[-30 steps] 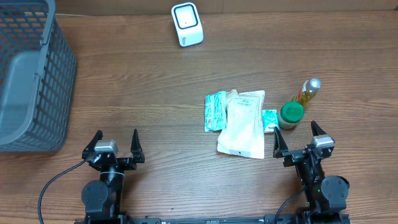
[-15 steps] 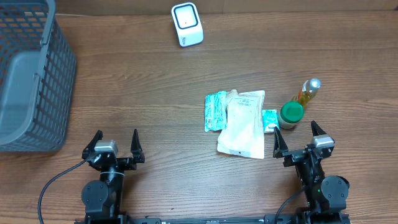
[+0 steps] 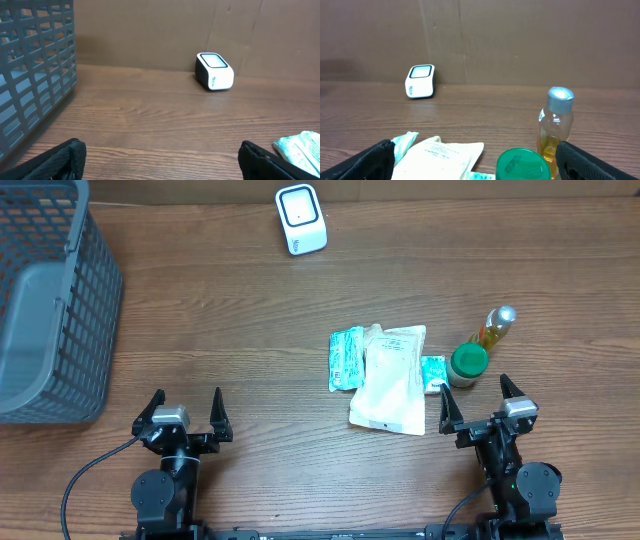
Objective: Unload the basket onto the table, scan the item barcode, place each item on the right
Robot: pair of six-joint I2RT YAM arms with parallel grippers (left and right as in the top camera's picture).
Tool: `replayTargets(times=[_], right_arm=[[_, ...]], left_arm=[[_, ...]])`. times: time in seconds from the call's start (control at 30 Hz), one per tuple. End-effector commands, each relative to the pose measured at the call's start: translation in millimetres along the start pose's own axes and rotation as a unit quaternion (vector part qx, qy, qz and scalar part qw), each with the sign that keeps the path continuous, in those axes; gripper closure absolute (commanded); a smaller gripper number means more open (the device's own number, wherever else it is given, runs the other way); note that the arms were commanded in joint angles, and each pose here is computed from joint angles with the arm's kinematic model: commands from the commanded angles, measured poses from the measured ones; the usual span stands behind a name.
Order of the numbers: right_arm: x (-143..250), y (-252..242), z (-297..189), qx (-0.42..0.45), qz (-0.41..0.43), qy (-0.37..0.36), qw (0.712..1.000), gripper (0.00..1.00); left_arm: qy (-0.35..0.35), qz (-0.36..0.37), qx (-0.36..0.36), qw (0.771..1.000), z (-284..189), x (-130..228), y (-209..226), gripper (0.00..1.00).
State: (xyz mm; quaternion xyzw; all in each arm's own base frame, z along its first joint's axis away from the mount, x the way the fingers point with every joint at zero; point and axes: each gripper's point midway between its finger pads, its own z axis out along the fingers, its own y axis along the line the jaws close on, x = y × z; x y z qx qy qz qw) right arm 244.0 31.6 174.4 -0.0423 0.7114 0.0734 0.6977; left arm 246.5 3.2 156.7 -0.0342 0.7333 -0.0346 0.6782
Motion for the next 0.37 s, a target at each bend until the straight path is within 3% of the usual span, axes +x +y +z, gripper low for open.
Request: replayTargets(times=[0.0, 0.33], right_arm=[[2.5, -0.5, 0.2, 0.001, -0.004, -0.001, 1.0, 0.0], [2.5, -0.4, 0.2, 0.0, -0.004, -0.001, 1.0, 0.0]], left_arm=[[-0.002, 0.014, 0.009, 1.0, -0.3, 0.4, -3.3, 0.0], [-0.002, 0.014, 0.009, 1.0, -0.3, 0.4, -3.3, 0.0]])
